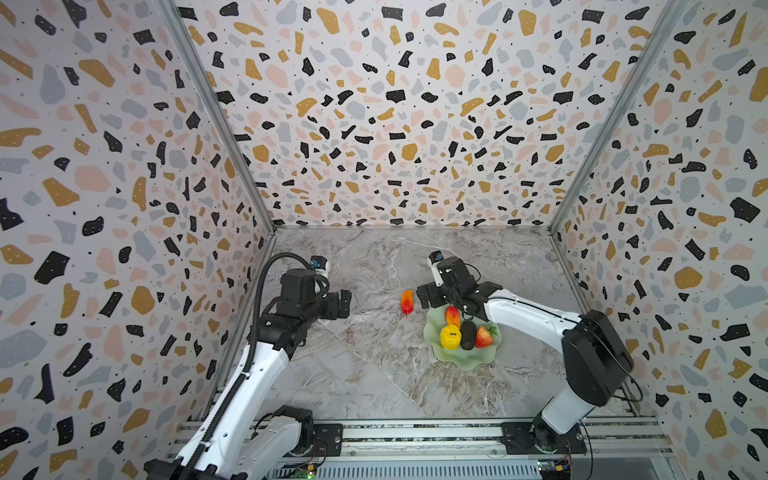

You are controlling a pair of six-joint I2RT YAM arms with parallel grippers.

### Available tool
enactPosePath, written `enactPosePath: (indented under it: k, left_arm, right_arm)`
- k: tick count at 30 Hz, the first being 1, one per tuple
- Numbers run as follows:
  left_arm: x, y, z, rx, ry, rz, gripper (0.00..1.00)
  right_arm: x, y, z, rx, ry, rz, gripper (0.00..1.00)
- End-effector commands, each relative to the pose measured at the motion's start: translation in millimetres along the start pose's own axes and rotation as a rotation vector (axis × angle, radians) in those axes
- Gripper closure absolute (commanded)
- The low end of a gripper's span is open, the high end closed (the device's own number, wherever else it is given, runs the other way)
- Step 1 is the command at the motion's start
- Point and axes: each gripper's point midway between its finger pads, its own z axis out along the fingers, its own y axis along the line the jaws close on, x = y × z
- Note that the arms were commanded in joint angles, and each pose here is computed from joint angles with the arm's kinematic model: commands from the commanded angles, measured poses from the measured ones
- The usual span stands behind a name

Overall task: Place and organize the fake fruits in the fruit bowl
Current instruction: 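Place the strawberry in the bowl on the side nearest the right gripper, then grasp the remaining red-yellow mango with the right gripper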

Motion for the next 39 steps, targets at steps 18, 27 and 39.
enactPosePath:
  k: [18, 27, 39]
  left_arm:
    - [-2, -3, 3, 0.012, -0.023, -0.007, 0.0]
    - [-4, -1, 0, 0.0, -0.027, 0.003, 0.0]
    - [-10, -2, -1, 0.0, -0.035, 0.009, 0.0]
  right_arm:
    - [20, 57, 77, -0.09, 0.141, 0.006, 0.18]
    - [18, 70, 92, -0.142, 0.162, 0.014, 0.47]
    - [10, 76, 87, -0.159, 0.153, -0.007, 0.85]
